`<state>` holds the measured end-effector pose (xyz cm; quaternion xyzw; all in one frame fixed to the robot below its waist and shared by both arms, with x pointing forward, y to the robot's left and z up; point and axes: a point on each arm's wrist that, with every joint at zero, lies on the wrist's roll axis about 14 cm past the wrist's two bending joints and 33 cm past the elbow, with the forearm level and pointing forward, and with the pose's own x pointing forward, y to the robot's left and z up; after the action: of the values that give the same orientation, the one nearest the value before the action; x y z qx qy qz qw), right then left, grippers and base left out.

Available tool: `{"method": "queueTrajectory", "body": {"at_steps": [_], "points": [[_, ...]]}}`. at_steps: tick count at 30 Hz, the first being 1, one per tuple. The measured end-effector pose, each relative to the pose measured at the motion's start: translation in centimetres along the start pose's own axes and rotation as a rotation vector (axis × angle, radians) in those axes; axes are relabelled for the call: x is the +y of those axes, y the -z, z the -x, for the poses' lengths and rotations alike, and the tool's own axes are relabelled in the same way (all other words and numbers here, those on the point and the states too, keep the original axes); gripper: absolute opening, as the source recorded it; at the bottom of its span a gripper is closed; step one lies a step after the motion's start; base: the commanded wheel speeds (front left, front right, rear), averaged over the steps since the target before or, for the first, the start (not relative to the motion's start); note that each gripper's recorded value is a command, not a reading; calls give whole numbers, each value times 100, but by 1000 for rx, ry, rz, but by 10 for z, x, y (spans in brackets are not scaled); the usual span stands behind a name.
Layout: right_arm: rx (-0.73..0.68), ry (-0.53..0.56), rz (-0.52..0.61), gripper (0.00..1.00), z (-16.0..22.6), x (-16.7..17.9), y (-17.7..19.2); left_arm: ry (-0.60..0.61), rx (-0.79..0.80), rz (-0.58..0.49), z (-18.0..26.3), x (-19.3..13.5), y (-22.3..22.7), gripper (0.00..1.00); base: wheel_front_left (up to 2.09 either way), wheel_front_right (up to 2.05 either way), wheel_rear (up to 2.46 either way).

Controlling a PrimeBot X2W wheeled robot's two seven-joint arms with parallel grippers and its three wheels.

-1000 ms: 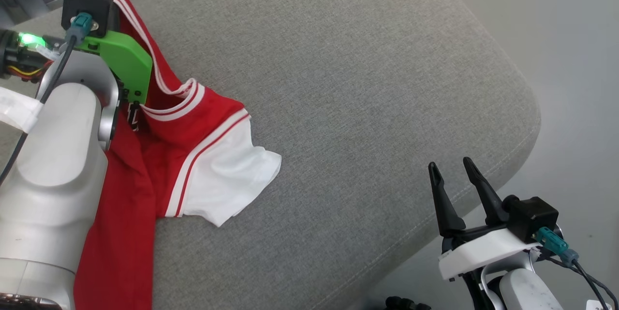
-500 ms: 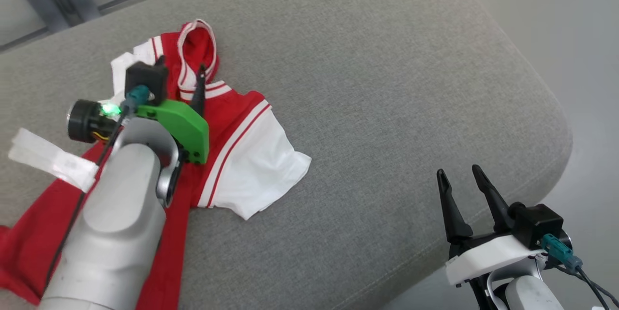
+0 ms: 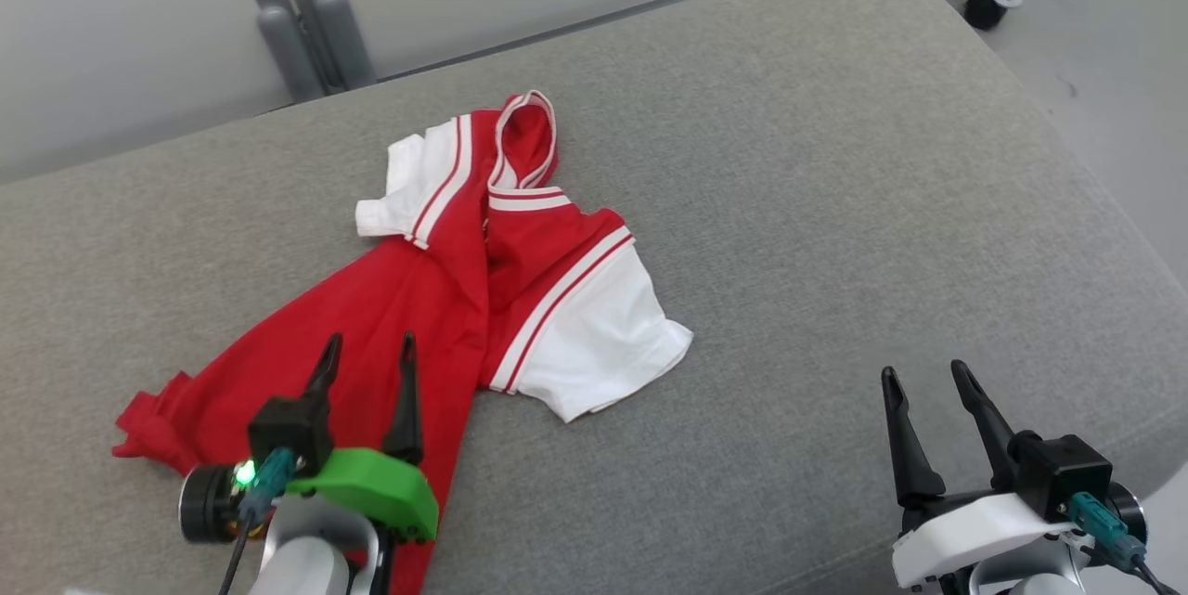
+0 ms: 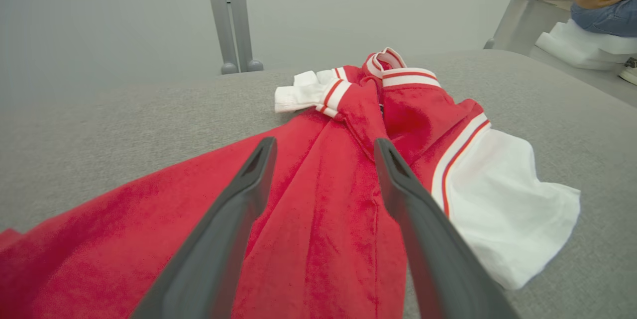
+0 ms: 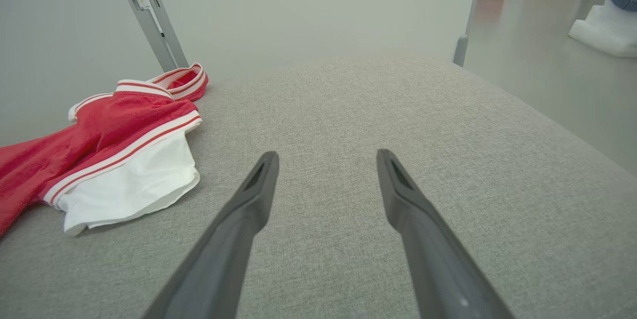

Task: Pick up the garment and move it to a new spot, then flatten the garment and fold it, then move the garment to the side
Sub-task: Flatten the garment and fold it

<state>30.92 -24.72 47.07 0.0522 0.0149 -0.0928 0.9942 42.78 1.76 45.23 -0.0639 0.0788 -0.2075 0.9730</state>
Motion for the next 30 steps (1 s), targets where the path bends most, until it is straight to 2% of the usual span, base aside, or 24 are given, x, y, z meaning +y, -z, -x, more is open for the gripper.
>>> {"method": "queueTrajectory", "body": {"at_steps": [5, 11, 16, 26, 30], "points": [[-13, -45, 25, 100, -5, 11, -3, -127, -30, 43, 42, 30, 4, 100, 0, 0, 0], [-34, -89, 32, 100, -8, 24, -8, -268, -71, 79, 92, 55, 1, 100, 0, 0, 0], [-37, -132, 28, 100, -8, 37, -8, -359, -46, 106, 132, 69, 17, 100, 0, 0, 0], [-50, -192, 30, 100, -12, 56, -12, -390, -90, 105, 145, 78, 8, 100, 0, 0, 0], [-50, -188, 29, 100, -10, 55, -12, -355, -88, 103, 141, 72, 9, 100, 0, 0, 0]]}}
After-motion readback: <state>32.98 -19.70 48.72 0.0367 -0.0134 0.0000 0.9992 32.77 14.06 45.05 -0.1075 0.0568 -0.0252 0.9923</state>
